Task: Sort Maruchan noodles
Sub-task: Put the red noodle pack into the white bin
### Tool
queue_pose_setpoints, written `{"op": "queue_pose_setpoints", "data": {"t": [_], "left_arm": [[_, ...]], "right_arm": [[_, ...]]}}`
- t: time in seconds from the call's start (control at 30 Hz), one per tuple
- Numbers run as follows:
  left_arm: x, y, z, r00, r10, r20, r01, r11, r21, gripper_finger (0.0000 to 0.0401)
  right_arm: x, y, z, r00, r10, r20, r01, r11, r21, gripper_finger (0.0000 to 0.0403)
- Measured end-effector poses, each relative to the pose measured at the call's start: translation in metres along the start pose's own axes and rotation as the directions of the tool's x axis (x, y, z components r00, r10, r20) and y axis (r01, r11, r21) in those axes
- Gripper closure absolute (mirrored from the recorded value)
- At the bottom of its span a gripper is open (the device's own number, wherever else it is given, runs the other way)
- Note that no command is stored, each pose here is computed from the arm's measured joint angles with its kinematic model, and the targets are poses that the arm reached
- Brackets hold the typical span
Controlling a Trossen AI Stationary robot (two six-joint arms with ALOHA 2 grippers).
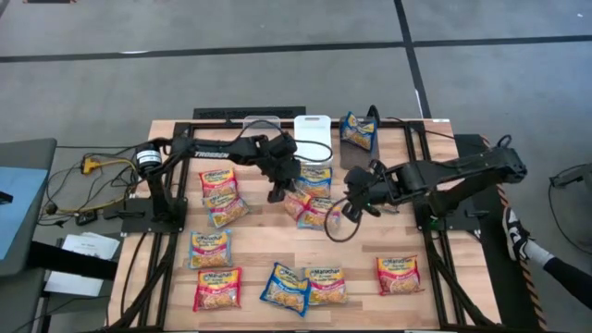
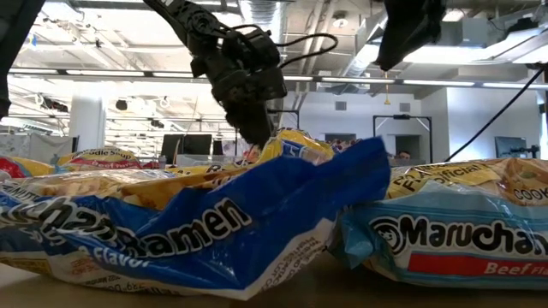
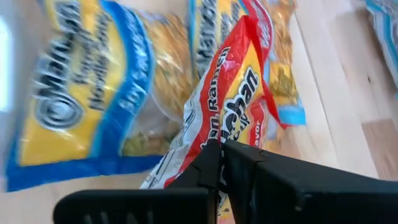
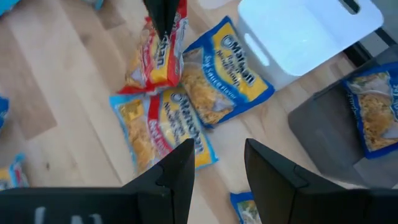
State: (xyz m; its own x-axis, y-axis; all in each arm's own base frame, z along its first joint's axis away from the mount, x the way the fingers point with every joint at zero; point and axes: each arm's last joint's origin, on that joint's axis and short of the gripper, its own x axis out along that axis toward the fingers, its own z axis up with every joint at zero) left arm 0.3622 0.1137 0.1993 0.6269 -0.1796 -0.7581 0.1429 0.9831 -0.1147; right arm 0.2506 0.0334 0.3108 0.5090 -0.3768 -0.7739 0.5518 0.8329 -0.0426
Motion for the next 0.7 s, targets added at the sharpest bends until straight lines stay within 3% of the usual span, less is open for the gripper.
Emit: {"op": "queue_pose_setpoints", "data": {"t": [0.4, 0.57, 0.7], "left_arm": [[-0.008, 0.007, 0.009, 0.999, 0.022, 0.028, -0.023, 1.0, 0.016, 0.0401], [-0.008, 0.007, 0.009, 0.999, 0.023, 0.032, -0.024, 1.0, 0.018, 0.0401], [-0.008, 0.007, 0.009, 0.999, 0.024, 0.033, -0.024, 1.0, 0.018, 0.0401]], "right_arm": [[0.02, -0.022, 0.018, 0.997, 0.05, -0.063, -0.042, 0.992, 0.118, 0.0239], [0.04, -0.016, 0.022, 0.985, 0.167, -0.051, -0.159, 0.979, 0.126, 0.0239], [0.058, -0.015, 0.024, 0.984, 0.18, -0.014, -0.176, 0.973, 0.147, 0.0239]]}}
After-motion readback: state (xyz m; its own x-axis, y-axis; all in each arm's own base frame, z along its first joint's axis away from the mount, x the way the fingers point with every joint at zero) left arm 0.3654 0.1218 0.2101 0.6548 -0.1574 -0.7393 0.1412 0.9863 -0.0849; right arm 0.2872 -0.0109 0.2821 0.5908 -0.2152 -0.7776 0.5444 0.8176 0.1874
